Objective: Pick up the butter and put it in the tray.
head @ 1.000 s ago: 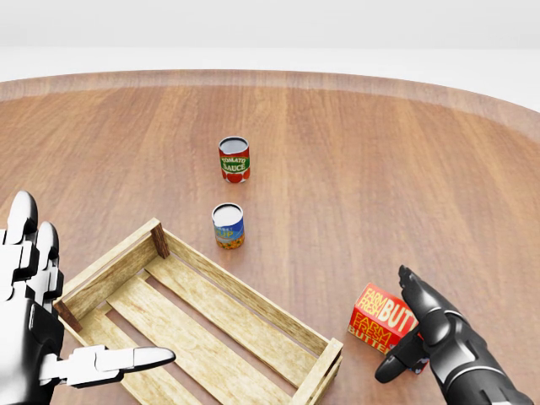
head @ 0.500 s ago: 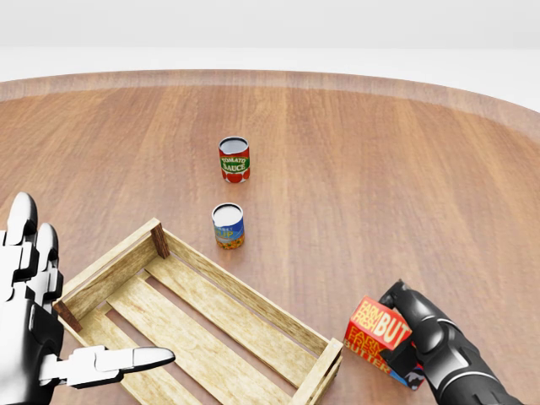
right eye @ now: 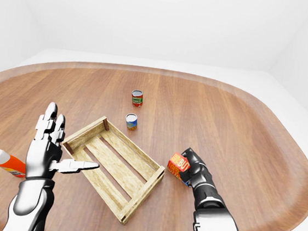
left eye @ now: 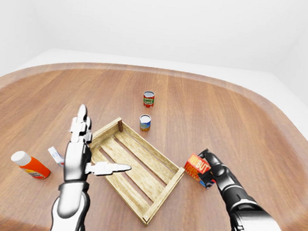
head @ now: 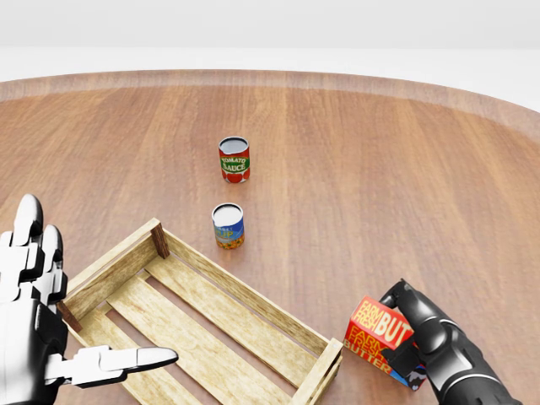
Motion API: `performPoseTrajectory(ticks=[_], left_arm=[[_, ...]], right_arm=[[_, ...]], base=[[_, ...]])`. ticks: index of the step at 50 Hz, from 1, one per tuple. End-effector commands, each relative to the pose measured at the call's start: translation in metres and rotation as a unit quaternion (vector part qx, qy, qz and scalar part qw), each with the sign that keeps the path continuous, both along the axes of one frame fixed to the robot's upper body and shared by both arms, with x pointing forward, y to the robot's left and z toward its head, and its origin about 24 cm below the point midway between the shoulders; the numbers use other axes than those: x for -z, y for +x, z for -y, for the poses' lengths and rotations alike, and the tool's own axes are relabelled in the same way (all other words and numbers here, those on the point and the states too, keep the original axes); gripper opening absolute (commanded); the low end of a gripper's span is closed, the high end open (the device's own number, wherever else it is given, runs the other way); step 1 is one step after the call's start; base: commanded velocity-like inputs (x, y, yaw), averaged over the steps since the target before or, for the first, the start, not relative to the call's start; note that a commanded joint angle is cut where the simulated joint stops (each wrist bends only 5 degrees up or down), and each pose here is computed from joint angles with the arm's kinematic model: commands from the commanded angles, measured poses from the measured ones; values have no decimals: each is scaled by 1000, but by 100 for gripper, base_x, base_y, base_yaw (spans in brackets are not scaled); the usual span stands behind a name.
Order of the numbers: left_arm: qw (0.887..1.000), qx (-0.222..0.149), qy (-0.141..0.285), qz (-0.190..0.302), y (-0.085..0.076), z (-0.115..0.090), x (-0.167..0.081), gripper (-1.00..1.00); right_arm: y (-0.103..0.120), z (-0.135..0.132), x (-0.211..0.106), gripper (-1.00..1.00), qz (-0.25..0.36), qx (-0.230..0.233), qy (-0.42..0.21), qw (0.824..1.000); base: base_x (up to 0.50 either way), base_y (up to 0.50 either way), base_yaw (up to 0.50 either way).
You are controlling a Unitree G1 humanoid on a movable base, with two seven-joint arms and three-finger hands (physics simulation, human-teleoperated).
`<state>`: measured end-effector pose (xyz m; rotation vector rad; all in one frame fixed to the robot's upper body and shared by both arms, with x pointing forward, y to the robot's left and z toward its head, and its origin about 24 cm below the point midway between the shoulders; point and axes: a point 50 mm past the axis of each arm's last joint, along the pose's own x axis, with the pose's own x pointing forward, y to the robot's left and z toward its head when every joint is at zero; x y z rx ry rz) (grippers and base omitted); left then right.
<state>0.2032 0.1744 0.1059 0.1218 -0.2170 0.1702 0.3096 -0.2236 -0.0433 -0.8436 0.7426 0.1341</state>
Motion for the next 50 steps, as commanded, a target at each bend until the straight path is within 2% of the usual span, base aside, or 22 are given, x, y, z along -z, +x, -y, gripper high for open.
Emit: performPoseTrajectory(ticks=[1, 5, 6, 12, 25, 36, 45, 50], left_arm=[[1000, 2, -1, -2, 1, 1, 1, 100], [1000, 1, -1, -2, 2, 1, 2, 100], [1000, 4, -2, 0, 2, 2, 1, 100], [1000, 3, -3, 3, 3, 2, 1, 100], [1000, -4, -8, 14, -1, -4, -5, 100], [1000, -5, -8, 16, -3, -6, -7, 100], [1000, -11, -10, 20, -3, -9, -9, 100], [1000, -17, -9, 19, -3, -11, -8, 100]], right_arm=[[1, 8, -4, -100, 14, 20, 7, 1000], [5, 11, -10, -100, 29, 22, 8, 999], [9, 14, -17, -100, 52, 38, 12, 998], [19, 19, -35, -100, 98, 38, 7, 994], [34, 1, -82, -100, 162, -82, -30, 983], [36, -17, -106, -100, 183, -146, -70, 970], [37, -38, -117, -100, 175, -202, -107, 958], [38, -44, -120, -100, 169, -216, -121, 954]], base=[[0, 0, 0], [0, 0, 0], [0, 0, 0], [0, 0, 0], [0, 0, 0], [0, 0, 0], [0, 0, 0], [0, 0, 0]])
